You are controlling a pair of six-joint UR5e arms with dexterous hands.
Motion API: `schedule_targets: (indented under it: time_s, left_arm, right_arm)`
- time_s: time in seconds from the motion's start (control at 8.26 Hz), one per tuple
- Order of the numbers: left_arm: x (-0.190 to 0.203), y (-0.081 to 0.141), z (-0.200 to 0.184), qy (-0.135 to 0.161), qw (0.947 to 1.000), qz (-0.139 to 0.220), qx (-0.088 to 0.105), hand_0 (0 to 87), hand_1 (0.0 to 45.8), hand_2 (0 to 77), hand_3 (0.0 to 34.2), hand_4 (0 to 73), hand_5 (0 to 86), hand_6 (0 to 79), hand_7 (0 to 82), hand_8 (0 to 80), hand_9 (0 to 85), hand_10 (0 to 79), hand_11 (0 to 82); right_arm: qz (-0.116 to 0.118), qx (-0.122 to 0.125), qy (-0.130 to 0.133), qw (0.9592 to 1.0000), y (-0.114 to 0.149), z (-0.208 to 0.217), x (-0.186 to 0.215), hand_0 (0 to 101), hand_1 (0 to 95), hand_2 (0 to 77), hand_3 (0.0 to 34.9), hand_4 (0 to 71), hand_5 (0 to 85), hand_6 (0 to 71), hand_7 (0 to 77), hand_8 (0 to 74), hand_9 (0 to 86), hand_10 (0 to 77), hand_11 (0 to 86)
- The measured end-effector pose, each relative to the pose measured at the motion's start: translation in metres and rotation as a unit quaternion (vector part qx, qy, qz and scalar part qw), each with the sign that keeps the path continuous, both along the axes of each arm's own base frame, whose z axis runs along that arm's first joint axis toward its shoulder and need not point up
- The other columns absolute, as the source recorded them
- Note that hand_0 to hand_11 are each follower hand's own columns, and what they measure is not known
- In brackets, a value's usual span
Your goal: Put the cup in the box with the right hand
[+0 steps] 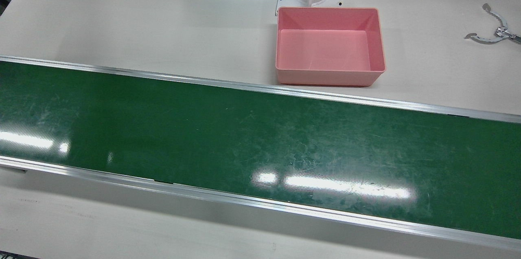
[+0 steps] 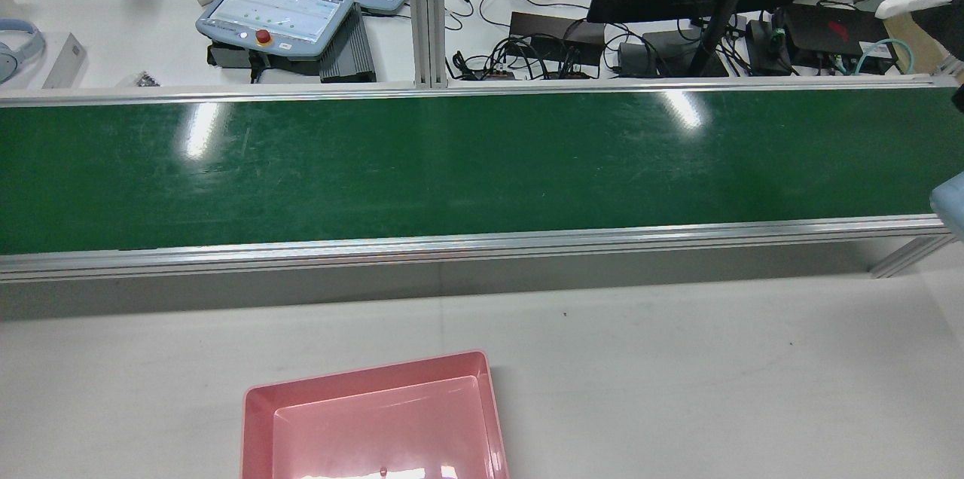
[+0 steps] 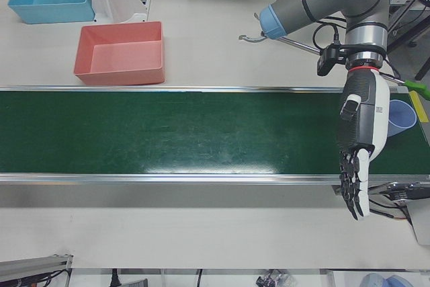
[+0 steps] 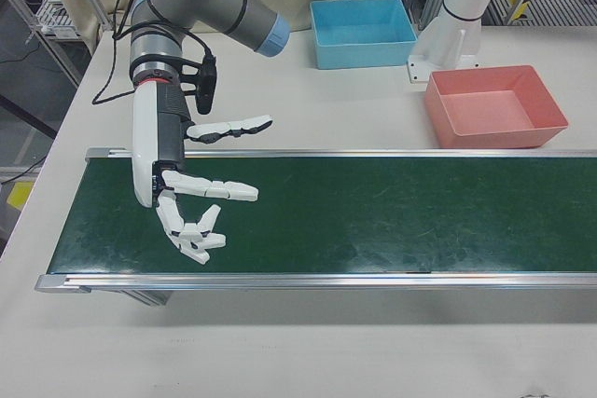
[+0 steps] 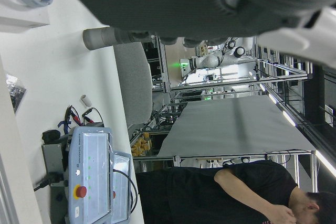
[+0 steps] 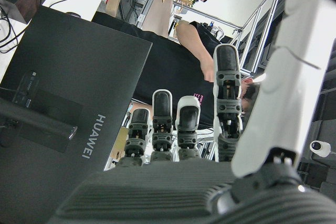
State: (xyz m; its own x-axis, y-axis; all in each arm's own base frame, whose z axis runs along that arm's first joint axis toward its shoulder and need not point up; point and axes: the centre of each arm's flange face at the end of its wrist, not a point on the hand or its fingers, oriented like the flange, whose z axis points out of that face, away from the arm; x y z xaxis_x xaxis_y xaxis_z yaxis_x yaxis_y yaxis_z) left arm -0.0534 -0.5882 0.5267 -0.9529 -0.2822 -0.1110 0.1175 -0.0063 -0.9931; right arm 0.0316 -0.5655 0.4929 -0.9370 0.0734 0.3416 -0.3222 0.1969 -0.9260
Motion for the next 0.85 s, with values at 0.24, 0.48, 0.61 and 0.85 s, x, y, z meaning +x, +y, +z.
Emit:
schedule_targets:
  time_s: [0.24, 0.48, 0.61, 0.85]
  left_arm:
    - [0.0001, 0.0000, 0.0001, 0.000, 1.0000, 0.000, 0.000, 0.0, 0.5, 0.5, 0.0, 0.0, 0.0, 0.0, 0.0, 0.0, 0.5, 0.0, 0.0]
    - [-0.0001, 0.0000, 0.0000, 0.000, 1.0000, 0.000, 0.000, 0.0, 0.5, 0.5, 0.0, 0.0, 0.0, 0.0, 0.0, 0.0, 0.0, 0.0, 0.0]
    - [-0.0002, 0.0001, 0.0001, 0.000, 1.0000, 0.000, 0.000, 0.0, 0.5, 0.5, 0.0, 0.0, 0.0, 0.0, 0.0, 0.0, 0.0, 0.0, 0.0]
    - [-0.0002, 0.0001, -0.0004, 0.000, 1.0000, 0.000, 0.000, 0.0, 0.5, 0.5, 0.0, 0.0, 0.0, 0.0, 0.0, 0.0, 0.5, 0.0, 0.0]
  right_arm:
    - [0.000, 0.000, 0.000, 1.0000, 0.0001, -0.0004, -0.0001, 56, 10.4, 0.5, 0.0, 49.1, 6.0, 19.6, 69.8, 18.0, 38.7, 13.6, 21.3]
    - [0.000, 0.000, 0.000, 1.0000, 0.0002, -0.0004, -0.0001, 56, 10.4, 0.5, 0.0, 49.1, 6.0, 19.6, 69.8, 18.5, 38.7, 13.6, 21.3]
    - [0.000, 0.000, 0.000, 1.0000, 0.0002, -0.0005, 0.0000, 56, 10.4, 0.5, 0.0, 49.1, 6.0, 19.6, 69.8, 18.5, 38.7, 13.6, 21.3]
    - [-0.001, 0.001, 0.000, 1.0000, 0.0001, -0.0006, -0.0001, 56, 10.4, 0.5, 0.0, 49.1, 6.0, 19.6, 69.8, 18.5, 38.7, 13.6, 21.3]
